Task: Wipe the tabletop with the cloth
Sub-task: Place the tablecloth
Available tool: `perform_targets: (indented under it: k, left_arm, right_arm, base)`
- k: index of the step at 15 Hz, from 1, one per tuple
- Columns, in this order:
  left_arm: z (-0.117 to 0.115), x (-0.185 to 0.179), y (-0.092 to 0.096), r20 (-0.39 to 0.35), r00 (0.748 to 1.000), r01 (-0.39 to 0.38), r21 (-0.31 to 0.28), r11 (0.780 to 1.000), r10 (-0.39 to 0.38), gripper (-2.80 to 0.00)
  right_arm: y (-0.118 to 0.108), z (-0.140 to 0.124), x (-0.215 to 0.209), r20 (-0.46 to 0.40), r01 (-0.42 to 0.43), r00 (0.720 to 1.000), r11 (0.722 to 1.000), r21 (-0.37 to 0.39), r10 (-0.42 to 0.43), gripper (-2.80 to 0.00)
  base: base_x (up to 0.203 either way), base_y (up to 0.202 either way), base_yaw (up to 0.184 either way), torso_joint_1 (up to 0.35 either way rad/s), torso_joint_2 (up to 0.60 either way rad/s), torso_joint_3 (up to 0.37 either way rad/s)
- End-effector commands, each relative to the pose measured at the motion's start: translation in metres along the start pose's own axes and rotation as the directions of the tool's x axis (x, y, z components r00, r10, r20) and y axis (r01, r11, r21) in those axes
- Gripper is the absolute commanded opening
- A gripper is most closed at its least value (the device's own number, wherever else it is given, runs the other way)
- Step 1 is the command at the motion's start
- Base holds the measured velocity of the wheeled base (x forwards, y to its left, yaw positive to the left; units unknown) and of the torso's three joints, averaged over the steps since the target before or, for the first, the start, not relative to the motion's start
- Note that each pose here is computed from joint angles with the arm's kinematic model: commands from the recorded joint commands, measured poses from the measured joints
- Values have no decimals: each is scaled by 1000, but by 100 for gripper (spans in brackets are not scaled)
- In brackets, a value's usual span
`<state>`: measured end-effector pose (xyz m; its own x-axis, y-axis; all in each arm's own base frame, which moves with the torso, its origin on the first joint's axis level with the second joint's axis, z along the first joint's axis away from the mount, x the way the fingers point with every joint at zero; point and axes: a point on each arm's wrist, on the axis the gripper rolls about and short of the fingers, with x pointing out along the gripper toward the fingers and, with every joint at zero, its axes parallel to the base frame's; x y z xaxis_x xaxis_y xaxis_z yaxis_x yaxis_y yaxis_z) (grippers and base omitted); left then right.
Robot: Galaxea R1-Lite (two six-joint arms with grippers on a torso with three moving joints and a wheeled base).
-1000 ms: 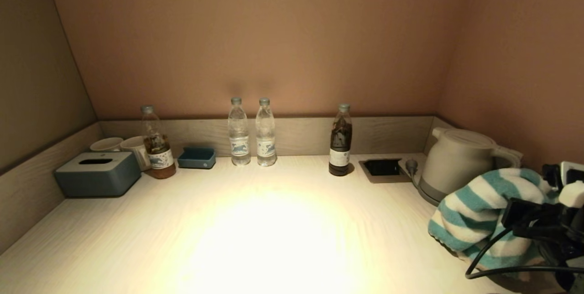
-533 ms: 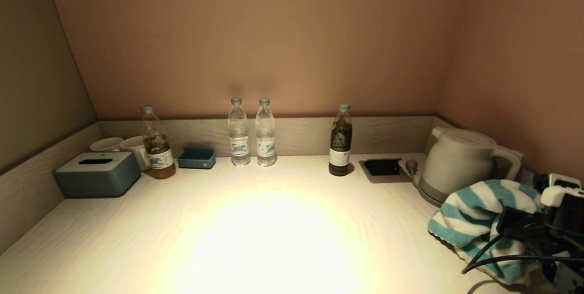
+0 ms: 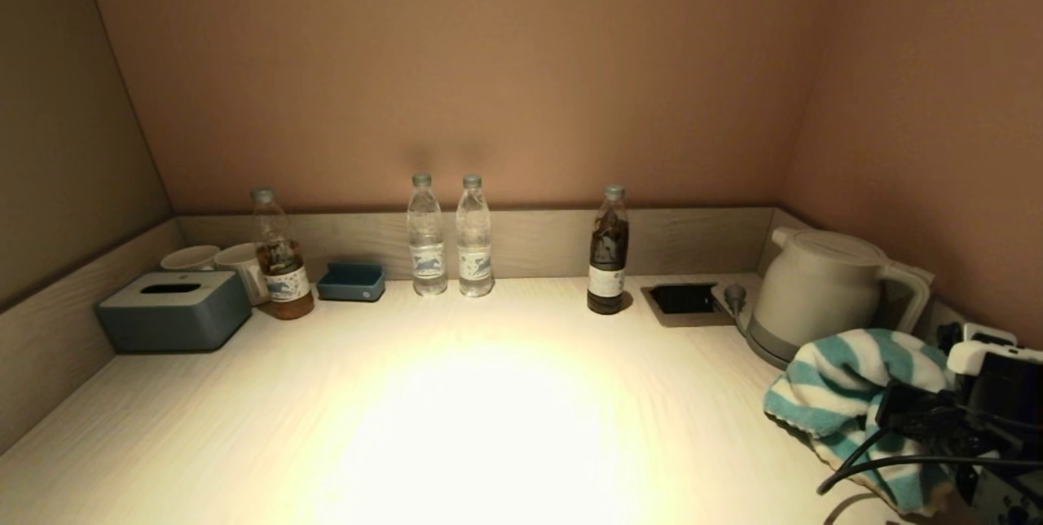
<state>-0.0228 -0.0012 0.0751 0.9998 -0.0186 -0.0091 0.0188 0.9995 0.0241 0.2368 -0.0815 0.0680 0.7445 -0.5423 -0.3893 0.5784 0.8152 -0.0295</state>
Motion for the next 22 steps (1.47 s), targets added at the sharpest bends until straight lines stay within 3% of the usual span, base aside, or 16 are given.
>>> perform_targets:
  k: [1, 2, 3, 8, 11, 14, 19, 22]
  left_arm:
    - [0, 0, 0, 0, 1000, 0, 0, 1000, 0, -280]
    - [0, 0, 0, 0, 1000, 0, 0, 1000, 0, -280]
    - [0, 0, 0, 0, 1000, 0, 0, 1000, 0, -280]
    - [0, 0, 0, 0, 1000, 0, 0, 1000, 0, -280]
    - [0, 0, 0, 0, 1000, 0, 1, 1000, 0, -280]
    - [0, 0, 0, 0, 1000, 0, 0, 1000, 0, -280]
    - [0, 0, 0, 0, 1000, 0, 0, 1000, 0, -280]
    - [0, 0, 0, 0, 1000, 0, 0, 1000, 0, -280]
  right_arm:
    - [2, -5, 7, -21, 4, 1000, 1000, 8, -3, -280]
    - [2, -5, 7, -21, 3, 1000, 1000, 9, -3, -280]
    - [2, -6, 8, -26, 1, 1000, 1000, 7, -1, 0]
    - [1, -5, 5, -19, -1, 1000, 1000, 12, 2, 0]
    - [0, 3, -9, 48, -20, 999, 999, 26, 19, 0]
    - [6, 11, -42, 155, -92, 984, 996, 7, 90, 0]
    - [15, 19, -100, 288, -240, 924, 968, -76, 252, 0]
    - [10, 24, -118, 350, -250, 896, 962, -112, 274, 0]
  base:
    - [0, 0, 0, 0, 0, 0]
    - [0, 0, 0, 0, 0, 0]
    - [0, 0, 0, 0, 0, 0]
    - [0, 0, 0, 0, 0, 0]
    - [0, 0, 0, 0, 0, 0]
    - [0, 0, 0, 0, 0, 0]
    - [0, 0, 0, 0, 0, 0]
    - [0, 0, 0, 0, 0, 0]
